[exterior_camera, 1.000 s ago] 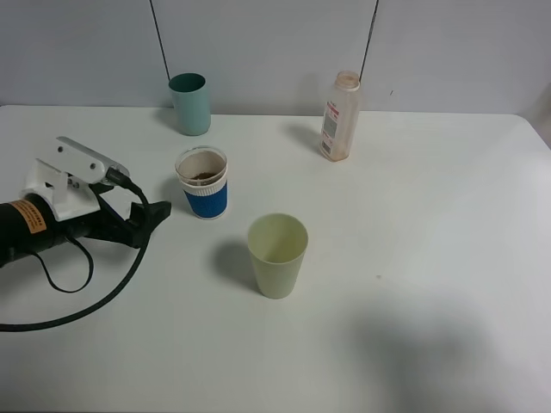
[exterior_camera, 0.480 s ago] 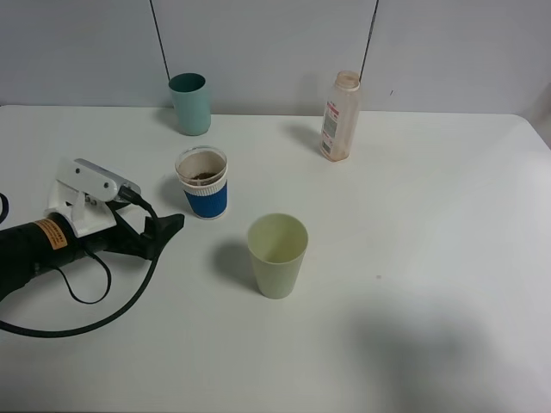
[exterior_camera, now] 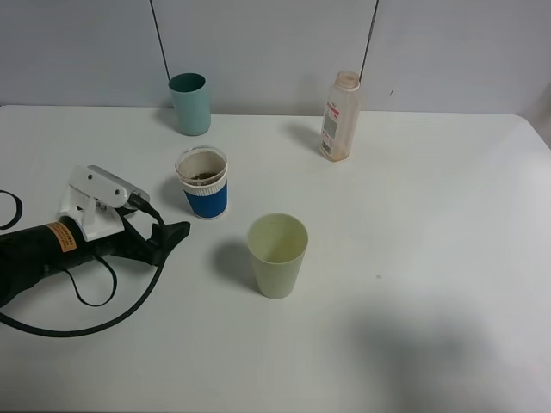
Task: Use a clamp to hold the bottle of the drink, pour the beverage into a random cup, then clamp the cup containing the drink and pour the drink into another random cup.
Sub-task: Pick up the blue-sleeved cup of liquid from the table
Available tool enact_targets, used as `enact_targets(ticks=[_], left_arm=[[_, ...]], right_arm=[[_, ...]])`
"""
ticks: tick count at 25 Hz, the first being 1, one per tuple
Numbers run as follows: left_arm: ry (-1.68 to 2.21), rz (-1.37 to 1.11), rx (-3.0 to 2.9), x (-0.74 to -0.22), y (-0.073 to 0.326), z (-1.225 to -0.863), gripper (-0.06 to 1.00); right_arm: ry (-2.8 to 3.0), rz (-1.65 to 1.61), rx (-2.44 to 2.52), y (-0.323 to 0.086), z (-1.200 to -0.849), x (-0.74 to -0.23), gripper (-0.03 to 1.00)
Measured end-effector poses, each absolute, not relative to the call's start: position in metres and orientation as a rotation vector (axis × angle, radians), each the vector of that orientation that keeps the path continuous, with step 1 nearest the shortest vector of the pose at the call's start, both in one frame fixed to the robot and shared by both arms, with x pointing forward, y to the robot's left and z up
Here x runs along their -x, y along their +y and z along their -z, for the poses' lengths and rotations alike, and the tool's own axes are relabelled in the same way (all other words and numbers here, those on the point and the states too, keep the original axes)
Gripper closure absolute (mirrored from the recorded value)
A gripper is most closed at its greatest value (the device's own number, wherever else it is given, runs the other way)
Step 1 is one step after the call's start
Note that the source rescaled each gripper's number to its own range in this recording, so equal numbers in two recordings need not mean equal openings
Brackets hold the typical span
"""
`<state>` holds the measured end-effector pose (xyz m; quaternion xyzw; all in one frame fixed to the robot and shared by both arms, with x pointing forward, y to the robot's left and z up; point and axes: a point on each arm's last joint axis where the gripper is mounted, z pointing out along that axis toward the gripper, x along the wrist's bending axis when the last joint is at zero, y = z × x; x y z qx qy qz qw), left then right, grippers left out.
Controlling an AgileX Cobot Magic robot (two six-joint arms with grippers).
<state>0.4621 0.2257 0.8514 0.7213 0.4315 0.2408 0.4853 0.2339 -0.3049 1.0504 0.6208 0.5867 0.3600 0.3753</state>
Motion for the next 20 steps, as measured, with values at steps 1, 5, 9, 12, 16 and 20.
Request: enact_targets(ticks=[1, 5, 9, 12, 16, 20], left_arm=[[1.038, -0.587, -1.754, -0.464, 0.225, -0.852, -0.06], [0.973, -0.597, -1.739, -0.476, 0.219, -0.855, -0.06], [0.932, -0.59, -1.738, -0.484, 0.215, -0.854, -0.06], [0.911, -0.582, -1.74, -0.489, 0.213, -0.852, -0.06], [0.904, -0.559, -1.743, -0.493, 0.21, -0.847, -0.06], [0.876, -0.545, -1.746, -0.5, 0.207, -0.844, -0.06]], right_arm=[[1.501, -0.921, -1.589, -0.305, -1.05, -0.234, -0.03], [1.501, -0.921, -1.589, -0.305, -1.05, -0.234, -0.03], [1.501, -0.921, -1.589, -0.305, -1.05, -0.234, -0.03], [1.501, -0.921, -1.589, -0.305, -1.05, -0.234, -0.03], [1.501, -0.921, -1.589, -0.305, -1.05, -0.234, -0.03], [1.501, -0.921, -1.589, -0.305, -1.05, -0.234, -0.03]])
